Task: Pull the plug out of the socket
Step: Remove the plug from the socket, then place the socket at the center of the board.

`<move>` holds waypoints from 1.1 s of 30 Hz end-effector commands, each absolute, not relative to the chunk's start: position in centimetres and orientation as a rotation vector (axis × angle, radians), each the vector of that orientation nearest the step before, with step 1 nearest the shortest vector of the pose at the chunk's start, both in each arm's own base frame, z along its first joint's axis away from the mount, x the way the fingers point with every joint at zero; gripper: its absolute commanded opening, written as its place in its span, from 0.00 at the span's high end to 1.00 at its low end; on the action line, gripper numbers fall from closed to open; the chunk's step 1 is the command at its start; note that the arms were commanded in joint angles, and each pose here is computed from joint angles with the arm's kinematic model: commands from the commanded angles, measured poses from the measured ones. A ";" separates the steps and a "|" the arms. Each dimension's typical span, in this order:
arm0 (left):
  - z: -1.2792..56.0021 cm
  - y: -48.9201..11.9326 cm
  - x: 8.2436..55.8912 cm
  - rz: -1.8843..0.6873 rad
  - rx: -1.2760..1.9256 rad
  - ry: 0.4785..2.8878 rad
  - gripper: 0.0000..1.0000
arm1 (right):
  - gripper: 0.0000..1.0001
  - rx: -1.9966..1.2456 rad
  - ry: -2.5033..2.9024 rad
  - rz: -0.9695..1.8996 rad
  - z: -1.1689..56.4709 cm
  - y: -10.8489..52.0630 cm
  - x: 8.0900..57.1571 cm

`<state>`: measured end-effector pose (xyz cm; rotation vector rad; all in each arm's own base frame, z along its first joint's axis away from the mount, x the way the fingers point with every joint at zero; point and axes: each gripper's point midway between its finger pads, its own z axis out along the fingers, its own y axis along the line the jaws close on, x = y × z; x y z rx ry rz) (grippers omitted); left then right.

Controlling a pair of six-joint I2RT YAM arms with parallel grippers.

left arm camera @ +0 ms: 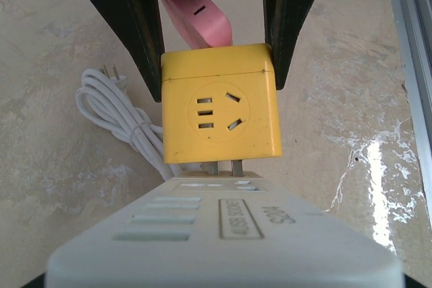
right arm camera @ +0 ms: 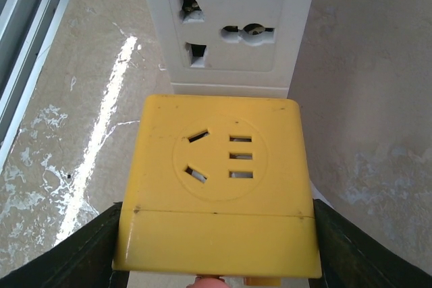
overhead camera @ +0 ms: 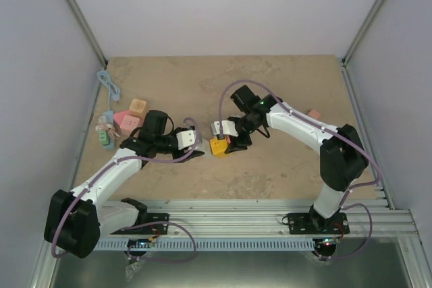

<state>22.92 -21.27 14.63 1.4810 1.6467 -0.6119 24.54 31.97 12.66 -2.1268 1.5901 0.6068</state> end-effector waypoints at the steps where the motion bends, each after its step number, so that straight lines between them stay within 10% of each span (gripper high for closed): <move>1: 14.6 -20.8 23.6 -0.561 1.456 1.650 1.00 | 0.99 -2.089 1.635 0.600 13.1 31.6 24.7; 33: 14.8 -20.9 26.2 -0.541 1.313 1.729 1.00 | 0.99 -1.799 1.621 0.390 17.5 25.1 28.1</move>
